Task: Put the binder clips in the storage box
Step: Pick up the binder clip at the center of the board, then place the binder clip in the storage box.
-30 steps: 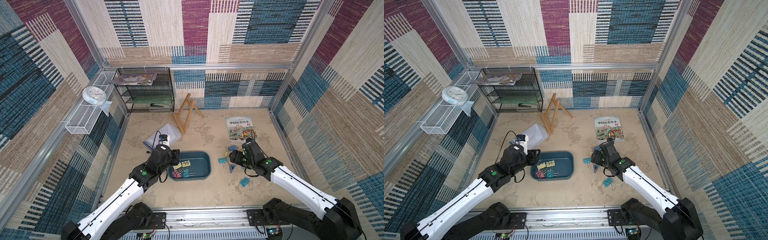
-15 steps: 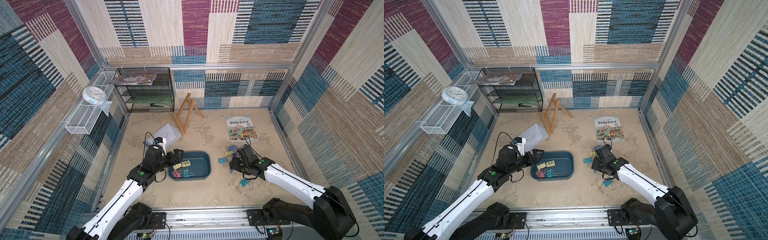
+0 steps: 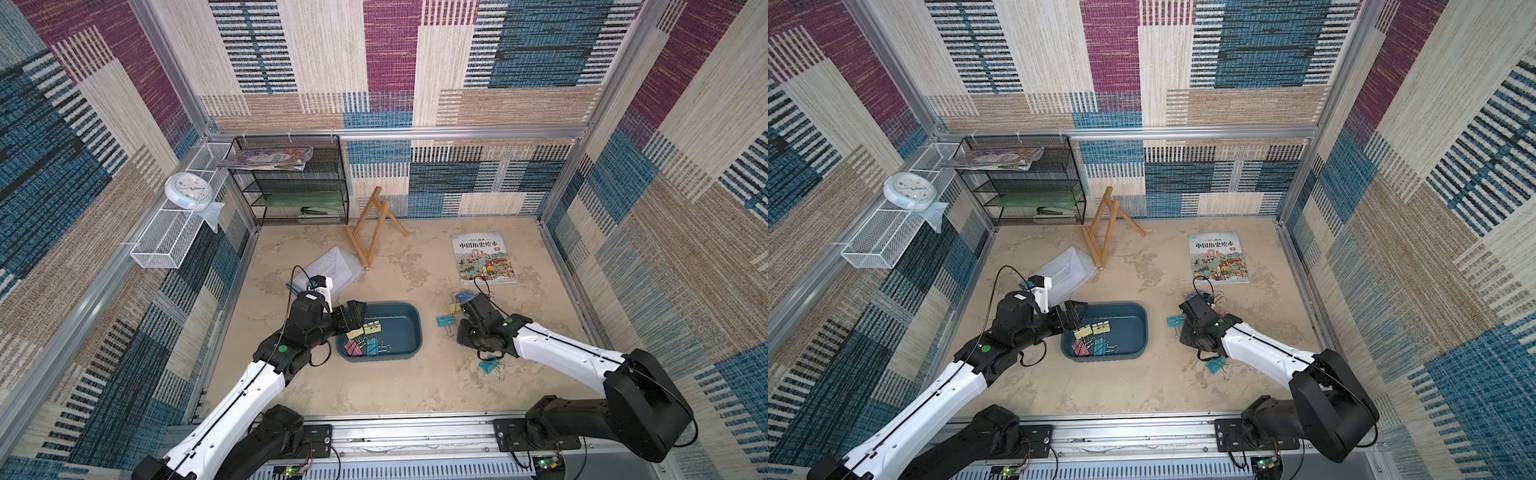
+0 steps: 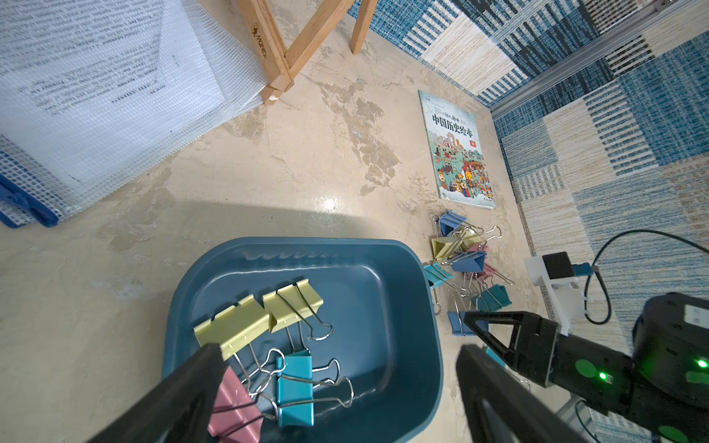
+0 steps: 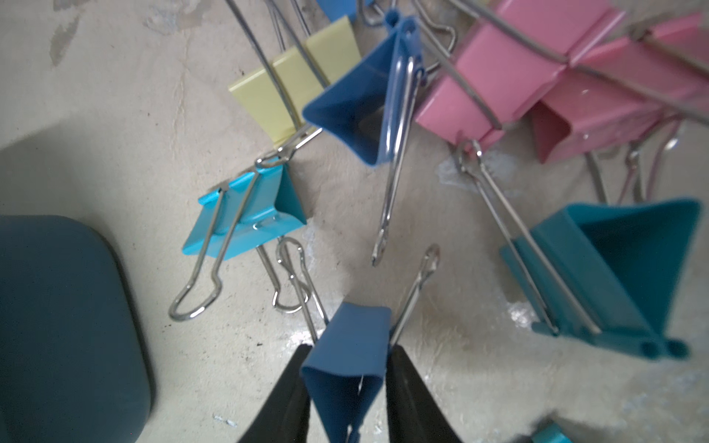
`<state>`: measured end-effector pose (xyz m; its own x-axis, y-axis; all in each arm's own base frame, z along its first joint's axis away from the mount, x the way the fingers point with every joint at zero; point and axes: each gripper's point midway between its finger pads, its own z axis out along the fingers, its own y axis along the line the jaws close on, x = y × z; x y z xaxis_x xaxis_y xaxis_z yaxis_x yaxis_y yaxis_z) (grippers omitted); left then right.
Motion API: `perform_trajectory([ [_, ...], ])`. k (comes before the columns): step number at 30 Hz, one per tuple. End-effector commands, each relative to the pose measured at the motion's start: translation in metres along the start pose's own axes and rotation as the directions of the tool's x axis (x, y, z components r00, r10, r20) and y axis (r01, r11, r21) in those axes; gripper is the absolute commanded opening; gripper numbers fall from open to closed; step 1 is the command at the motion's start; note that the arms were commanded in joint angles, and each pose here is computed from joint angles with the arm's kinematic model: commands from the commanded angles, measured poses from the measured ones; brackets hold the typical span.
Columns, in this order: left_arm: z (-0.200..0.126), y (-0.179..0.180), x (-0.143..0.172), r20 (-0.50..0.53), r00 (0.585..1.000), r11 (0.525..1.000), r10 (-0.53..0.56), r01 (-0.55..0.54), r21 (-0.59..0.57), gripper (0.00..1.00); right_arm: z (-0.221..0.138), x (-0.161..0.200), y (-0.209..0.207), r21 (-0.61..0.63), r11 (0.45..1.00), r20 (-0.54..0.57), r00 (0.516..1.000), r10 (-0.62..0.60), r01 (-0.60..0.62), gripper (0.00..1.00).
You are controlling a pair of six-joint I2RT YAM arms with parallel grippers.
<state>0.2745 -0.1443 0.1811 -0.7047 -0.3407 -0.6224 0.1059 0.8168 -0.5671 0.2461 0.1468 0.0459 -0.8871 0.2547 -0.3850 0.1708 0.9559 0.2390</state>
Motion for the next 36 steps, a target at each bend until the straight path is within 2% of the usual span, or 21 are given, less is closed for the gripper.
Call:
perform_trajectory([
  [1, 0.0, 0.002, 0.0, 0.003, 1.0, 1.0, 0.014, -0.014, -0.007, 0.99, -0.004, 0.0, -0.005, 0.018, 1.0, 0.015, 1.0, -0.007, 0.007, 0.28],
  [9, 0.0, 0.002, -0.001, 0.005, 1.0, 1.0, 0.01, -0.01, -0.006, 0.99, -0.026, -0.012, 0.0, -0.012, 1.0, 0.065, 0.998, -0.014, 0.015, 0.09],
  [13, -0.002, 0.002, -0.002, 0.012, 1.0, 1.0, 0.015, -0.015, -0.01, 0.99, -0.051, -0.026, 0.014, -0.072, 0.997, 0.116, 0.993, 0.015, -0.007, 0.05],
  [17, -0.005, 0.003, -0.005, 0.033, 0.999, 1.0, 0.019, -0.018, -0.019, 0.99, -0.089, -0.04, 0.049, -0.221, 0.974, 0.198, 0.977, 0.082, -0.037, 0.03],
  [21, -0.012, 0.008, -0.01, 0.073, 0.997, 0.999, 0.016, -0.012, -0.048, 0.99, -0.112, -0.029, 0.097, -0.424, 0.903, 0.195, 0.967, 0.166, -0.069, 0.0],
  [25, -0.024, 0.02, -0.018, 0.145, 0.989, 0.994, 0.002, 0.014, -0.111, 0.99, -0.109, 0.001, 0.144, -0.513, 0.855, 0.131, 0.978, 0.162, -0.073, 0.01],
  [30, -0.047, 0.036, -0.028, 0.249, 0.969, 0.98, -0.005, 0.053, -0.19, 0.99, -0.088, 0.038, 0.198, -0.519, 0.854, 0.097, 0.991, 0.095, -0.031, 0.01],
  [36, -0.061, 0.041, -0.031, 0.292, 0.956, 0.976, 0.007, 0.057, -0.208, 0.99, -0.051, 0.067, 0.252, -0.492, 0.87, 0.061, 0.996, 0.066, -0.027, 0.0],
])
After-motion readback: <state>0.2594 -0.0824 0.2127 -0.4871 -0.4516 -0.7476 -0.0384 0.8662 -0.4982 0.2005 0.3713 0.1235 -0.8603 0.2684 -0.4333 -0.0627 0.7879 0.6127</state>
